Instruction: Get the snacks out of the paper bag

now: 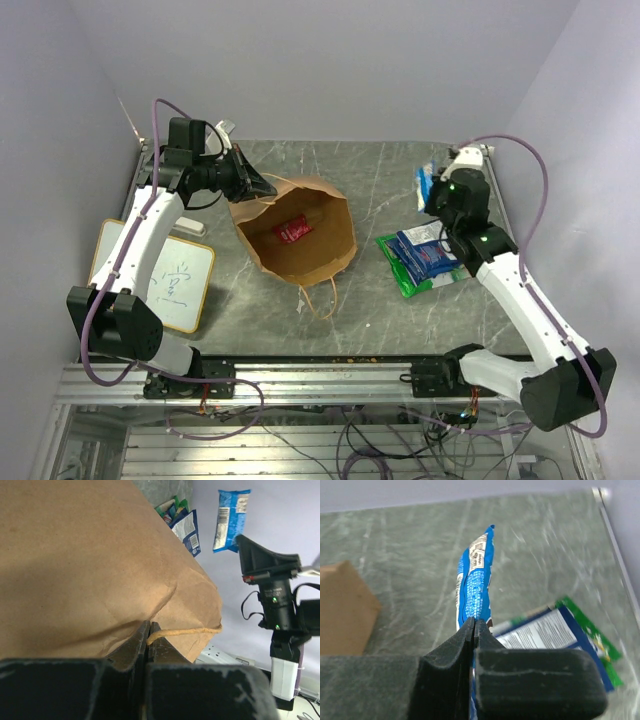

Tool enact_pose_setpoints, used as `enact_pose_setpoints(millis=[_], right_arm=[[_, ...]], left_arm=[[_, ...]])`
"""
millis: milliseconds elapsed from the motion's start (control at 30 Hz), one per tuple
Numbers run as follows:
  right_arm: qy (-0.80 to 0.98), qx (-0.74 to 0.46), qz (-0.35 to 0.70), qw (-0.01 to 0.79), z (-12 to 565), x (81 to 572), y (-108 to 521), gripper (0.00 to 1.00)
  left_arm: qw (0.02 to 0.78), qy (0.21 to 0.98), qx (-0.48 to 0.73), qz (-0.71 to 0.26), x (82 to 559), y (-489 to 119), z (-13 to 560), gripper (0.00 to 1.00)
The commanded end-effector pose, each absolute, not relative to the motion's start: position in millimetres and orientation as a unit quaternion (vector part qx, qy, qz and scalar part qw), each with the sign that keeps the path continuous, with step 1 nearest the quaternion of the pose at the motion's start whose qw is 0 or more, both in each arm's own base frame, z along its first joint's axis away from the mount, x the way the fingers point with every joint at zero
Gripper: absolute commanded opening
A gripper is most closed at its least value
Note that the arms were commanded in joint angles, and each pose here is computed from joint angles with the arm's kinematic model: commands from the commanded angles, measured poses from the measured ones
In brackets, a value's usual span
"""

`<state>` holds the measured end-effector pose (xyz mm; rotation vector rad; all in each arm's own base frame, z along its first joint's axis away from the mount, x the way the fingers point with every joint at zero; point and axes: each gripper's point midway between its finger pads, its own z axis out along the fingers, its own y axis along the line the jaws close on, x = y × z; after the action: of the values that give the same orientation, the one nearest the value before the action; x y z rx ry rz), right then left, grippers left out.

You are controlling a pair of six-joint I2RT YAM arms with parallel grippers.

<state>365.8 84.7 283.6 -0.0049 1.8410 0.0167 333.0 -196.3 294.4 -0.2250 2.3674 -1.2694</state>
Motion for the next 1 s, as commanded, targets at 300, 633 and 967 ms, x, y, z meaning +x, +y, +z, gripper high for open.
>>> enact_pose_setpoints(millis=[300, 633, 967], right_arm=[[0.867, 0.162, 0.116, 0.456, 179.2, 354.9, 14.8, 0.00], [0.877, 0.228, 0.148, 0.397, 136.8, 352.2, -16.0, 0.00], [0.882, 0.282, 0.058, 0.374, 111.7, 318.6, -47.7, 0.00]], left_arm=[[0.230, 0.848, -0.068, -0.473, 333.3, -201.8, 302.4, 0.07], [0.231, 0.851, -0.057, -0.468, 331.8, -203.7, 304.9, 0.07], [0.232, 0.855, -0.050, -0.461, 335.5, -206.3, 304.3, 0.07]])
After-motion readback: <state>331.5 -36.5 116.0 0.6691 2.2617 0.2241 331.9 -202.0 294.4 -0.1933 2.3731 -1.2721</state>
